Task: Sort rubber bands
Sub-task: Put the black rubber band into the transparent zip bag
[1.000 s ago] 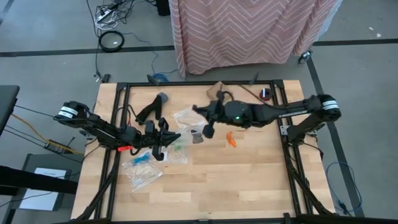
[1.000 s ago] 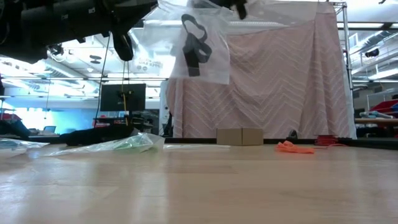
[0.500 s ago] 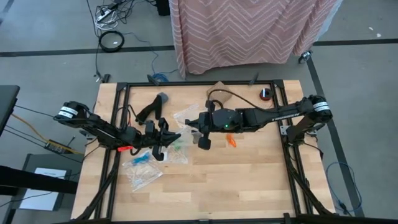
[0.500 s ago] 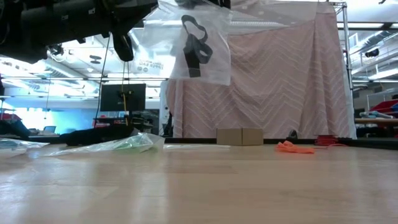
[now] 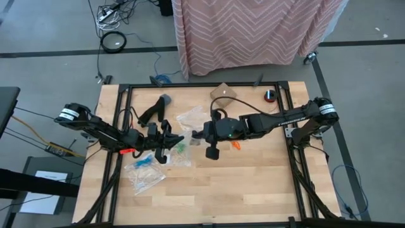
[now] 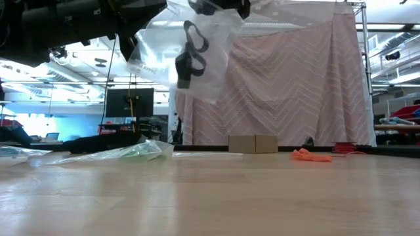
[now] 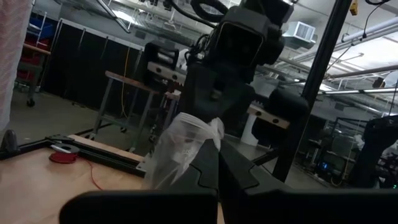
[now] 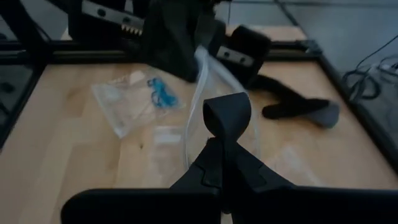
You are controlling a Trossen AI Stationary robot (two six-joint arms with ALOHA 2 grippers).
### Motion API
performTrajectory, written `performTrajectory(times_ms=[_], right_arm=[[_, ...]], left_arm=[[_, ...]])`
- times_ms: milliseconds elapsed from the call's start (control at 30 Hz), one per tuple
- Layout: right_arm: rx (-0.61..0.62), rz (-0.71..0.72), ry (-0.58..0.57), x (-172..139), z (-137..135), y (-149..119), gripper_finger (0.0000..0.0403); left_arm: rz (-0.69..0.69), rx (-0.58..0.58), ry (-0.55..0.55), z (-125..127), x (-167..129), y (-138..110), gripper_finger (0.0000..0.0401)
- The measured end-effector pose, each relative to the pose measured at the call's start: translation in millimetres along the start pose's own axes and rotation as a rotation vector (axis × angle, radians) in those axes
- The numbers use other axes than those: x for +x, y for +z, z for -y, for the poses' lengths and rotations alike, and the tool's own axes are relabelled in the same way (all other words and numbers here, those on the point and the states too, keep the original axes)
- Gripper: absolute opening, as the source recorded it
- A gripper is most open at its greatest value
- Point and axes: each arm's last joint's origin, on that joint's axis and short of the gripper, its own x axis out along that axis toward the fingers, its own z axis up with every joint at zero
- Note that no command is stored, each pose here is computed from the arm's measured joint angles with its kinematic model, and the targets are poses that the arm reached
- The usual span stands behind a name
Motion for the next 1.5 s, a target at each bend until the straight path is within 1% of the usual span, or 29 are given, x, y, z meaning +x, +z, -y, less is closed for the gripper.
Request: performTrajectory(times_ms=[233, 433, 533, 633, 800, 967, 1133, 1300, 1500], right_arm=[[0.014, -0.032, 0.052, -0.1, -0.4, -2.6, 0.0], [0.038, -0.052, 0.038, 1.2, 5.1, -4.0, 0.0], [0.043, -0.052, 0.03, 2.0, 8.1, -3.8, 0.0006], [0.047, -0.054, 0.035, 2.7, 10.6, -3.7, 0.0016], [0.058, -0.066, 0.137, 3.2, 10.3, -3.8, 0.0034], [0.065, -0.071, 0.169, 3.0, 9.3, -3.8, 0.0058], [0.052, -0.069, 0.17, 3.2, 9.9, -3.8, 0.0091], [0.061, -0.057, 0.15, 5.3, 18.3, -2.1, 0.0123], [0.067, -0.036, 0.168, 6.7, 24.2, 0.5, 0.0141]], left_arm=[[0.001, 0.0, 0.003, -0.1, 0.0, 0.0, 0.0001], [0.001, 0.0, 0.004, -0.2, 0.0, 0.1, 0.0001], [0.001, 0.0, 0.004, -0.2, 0.0, 0.1, 0.0001], [0.001, -0.001, 0.004, -0.2, 0.0, 0.1, 0.0001], [0.001, -0.001, 0.004, -0.1, 0.0, 0.1, 0.0001], [0.005, -0.001, 0.016, -0.5, 0.0, 0.2, 0.0001], [0.005, -0.002, 0.016, -0.5, 0.0, 0.2, 0.0001], [0.006, -0.002, 0.021, -0.7, 0.0, 0.2, 0.0001], [0.008, -0.001, 0.028, -0.9, 0.0, 0.3, 0.0001]])
